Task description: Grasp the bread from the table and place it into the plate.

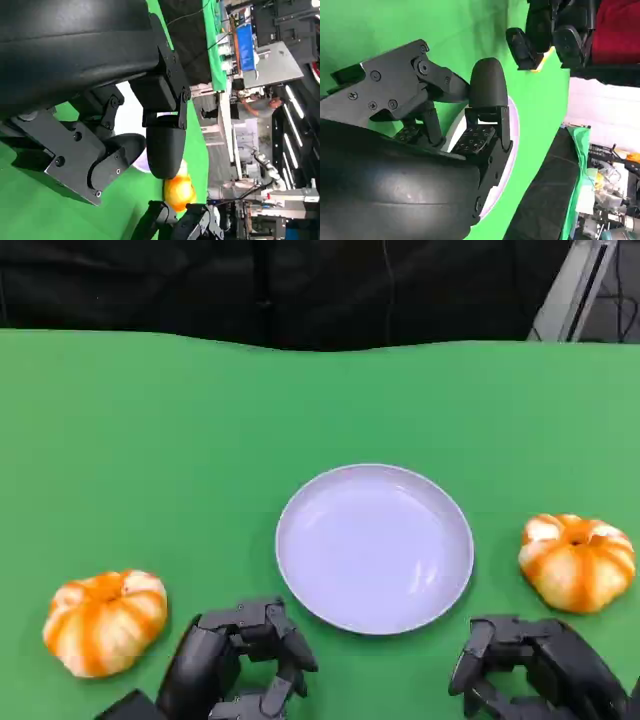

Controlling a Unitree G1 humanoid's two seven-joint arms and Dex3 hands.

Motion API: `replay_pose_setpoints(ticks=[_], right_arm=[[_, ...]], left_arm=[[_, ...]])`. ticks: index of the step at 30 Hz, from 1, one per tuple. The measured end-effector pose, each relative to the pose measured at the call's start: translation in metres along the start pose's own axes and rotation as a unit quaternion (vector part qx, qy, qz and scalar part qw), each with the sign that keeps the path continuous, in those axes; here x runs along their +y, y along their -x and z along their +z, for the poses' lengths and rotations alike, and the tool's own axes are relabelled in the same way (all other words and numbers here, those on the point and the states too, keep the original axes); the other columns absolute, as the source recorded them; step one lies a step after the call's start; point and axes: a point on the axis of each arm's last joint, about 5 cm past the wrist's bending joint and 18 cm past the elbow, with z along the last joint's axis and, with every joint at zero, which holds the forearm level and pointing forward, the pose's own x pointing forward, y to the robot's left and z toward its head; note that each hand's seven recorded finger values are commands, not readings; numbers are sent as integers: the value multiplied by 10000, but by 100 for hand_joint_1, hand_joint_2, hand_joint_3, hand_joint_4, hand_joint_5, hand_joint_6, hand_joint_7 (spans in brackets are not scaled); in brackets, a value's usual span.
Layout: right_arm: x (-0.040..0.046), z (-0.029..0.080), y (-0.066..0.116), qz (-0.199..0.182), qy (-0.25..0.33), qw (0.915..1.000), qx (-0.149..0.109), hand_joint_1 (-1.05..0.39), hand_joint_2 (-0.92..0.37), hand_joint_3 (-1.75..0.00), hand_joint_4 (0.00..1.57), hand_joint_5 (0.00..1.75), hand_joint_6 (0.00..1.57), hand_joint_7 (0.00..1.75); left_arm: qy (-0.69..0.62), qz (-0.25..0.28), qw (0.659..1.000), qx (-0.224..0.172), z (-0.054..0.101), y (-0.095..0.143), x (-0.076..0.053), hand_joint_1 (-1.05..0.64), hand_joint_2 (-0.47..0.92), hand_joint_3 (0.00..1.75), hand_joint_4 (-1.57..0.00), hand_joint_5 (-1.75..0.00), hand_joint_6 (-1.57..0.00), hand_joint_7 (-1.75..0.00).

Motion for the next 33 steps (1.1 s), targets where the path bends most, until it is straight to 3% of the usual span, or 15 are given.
replay_pose_setpoints(ticks=[10, 12, 15, 16, 18, 23, 24, 25, 26, 28, 29, 33], right_arm=[[3, 1, -2, 18, 29, 10000, 5, -10, -67, -88, 85, 143, 87, 115], [2, 1, -1, 32, 26, 10000, 4, -10, -67, -88, 85, 144, 87, 116], [2, 1, -1, 38, 26, 10000, 4, -10, -67, -88, 85, 144, 87, 116], [2, 1, -1, 39, 26, 10000, 4, -11, -67, -88, 85, 145, 87, 116], [2, 1, -1, 40, 26, 10000, 4, -11, -66, -89, 85, 145, 87, 116], [2, 1, -1, 40, 26, 10000, 5, -12, -65, -90, 85, 145, 87, 115], [2, 1, -1, 40, 26, 10000, 4, -11, -66, -90, 85, 145, 87, 115], [3, 1, -1, 40, 26, 10000, 5, -11, -66, -89, 86, 145, 87, 115], [3, 1, -1, 40, 26, 10000, 4, -11, -66, -89, 86, 145, 87, 115], [3, 1, -1, 44, 25, 10000, 5, -10, -66, -89, 86, 144, 87, 115], [3, 1, -1, 44, 25, 10000, 4, -11, -66, -88, 85, 144, 87, 115], [3, 2, -2, 42, 32, 10000, 3, -10, -67, -88, 85, 143, 87, 115]], left_arm=[[-16, -7, 10000, -26, 3, 0, -1, -7, 53, 116, -95, -145, -101, -116], [-15, -6, 10000, -26, 2, 0, -1, -7, 55, 110, -94, -130, -102, -99], [2, 8, 10000, -34, 3, 1, 0, -7, 57, 106, -95, -121, -105, -88], [8, 14, 10000, -37, 3, 1, 1, -10, 61, 95, -98, -91, -109, -55], [8, 14, 10000, -38, 3, 2, 1, -12, 65, 86, -105, -65, -120, -22], [8, 15, 10000, -39, 2, 5, 0, -12, 67, 83, -109, -55, -125, -8], [7, 15, 10000, -40, 2, 5, 0, -15, 61, 73, -95, -28, -101, -3], [11, 16, 10000, -53, 5, 7, 1, -16, 60, 68, -92, -17, -93, -2], [18, 12, 10000, -78, 12, 10, 2, -19, 68, 48, -84, -7, -80, -1], [60, 0, 9999, -142, 33, 16, 11, -21, 81, 22, -78, -2, -72, 0], [75, 9, 9998, -172, 44, 19, 17, -32, 87, 13, -69, -1, -62, 0], [-20, -132, 9996, -261, 82, 22, 66, -54, 92, 9, -51, 0, -42, 0]])
